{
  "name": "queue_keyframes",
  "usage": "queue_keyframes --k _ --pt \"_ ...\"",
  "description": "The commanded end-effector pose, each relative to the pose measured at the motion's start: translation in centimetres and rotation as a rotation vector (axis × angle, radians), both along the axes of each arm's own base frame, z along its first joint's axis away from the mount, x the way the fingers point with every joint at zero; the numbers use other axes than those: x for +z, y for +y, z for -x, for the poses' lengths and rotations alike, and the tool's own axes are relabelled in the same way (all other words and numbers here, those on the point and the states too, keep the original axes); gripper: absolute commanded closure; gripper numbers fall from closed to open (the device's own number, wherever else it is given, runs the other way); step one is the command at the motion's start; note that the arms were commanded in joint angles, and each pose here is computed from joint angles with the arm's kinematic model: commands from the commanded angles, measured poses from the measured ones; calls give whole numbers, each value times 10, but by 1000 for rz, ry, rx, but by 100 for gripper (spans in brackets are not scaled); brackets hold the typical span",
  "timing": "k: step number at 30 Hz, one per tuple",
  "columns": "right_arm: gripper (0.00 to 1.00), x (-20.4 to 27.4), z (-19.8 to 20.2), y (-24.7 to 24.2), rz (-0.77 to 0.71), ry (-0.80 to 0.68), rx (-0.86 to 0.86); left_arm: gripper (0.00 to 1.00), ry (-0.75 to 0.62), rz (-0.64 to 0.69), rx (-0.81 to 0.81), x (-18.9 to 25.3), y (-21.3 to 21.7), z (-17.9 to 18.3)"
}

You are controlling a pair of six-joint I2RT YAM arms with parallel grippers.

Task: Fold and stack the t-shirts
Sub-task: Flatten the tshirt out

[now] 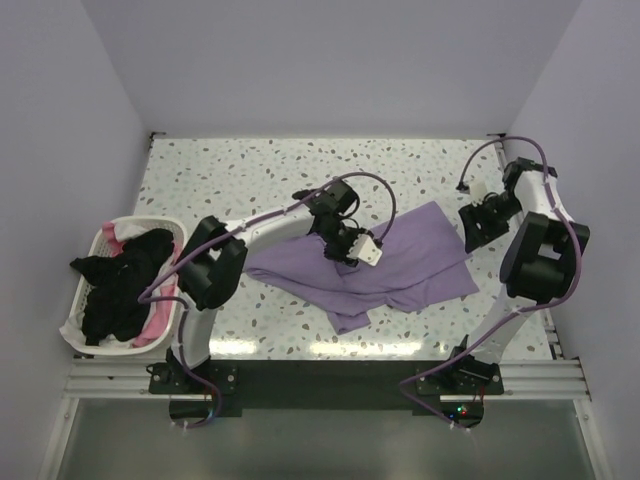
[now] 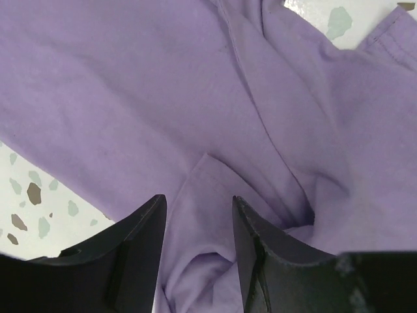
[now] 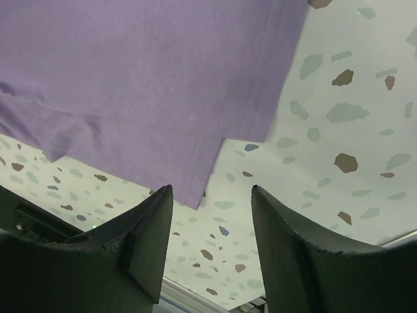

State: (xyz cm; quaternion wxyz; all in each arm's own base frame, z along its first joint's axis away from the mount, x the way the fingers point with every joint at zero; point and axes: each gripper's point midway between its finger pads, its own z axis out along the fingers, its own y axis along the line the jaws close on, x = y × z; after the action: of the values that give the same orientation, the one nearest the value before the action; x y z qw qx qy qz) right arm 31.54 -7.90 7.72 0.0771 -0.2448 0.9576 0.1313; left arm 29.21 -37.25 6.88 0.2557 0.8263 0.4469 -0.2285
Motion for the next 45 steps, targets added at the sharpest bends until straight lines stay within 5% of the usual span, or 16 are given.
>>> queue_keyframes --k 1,16,27,34,45 --pt "44 9 -1 6 -43 -5 -9 51 -88 17 -97 9 -12 -6" --pt "44 7 4 -3 -62 8 -21 52 -57 -47 -167 -34 -18 1" --pt "44 6 7 -10 -63 14 -31 78 -46 -70 -187 -41 -11 9" --pt "45 6 6 -11 -60 9 -33 100 -125 -25 -170 -7 -9 6" --pt "45 29 -2 -6 -70 -92 7 100 -108 227 240 111 25 -46"
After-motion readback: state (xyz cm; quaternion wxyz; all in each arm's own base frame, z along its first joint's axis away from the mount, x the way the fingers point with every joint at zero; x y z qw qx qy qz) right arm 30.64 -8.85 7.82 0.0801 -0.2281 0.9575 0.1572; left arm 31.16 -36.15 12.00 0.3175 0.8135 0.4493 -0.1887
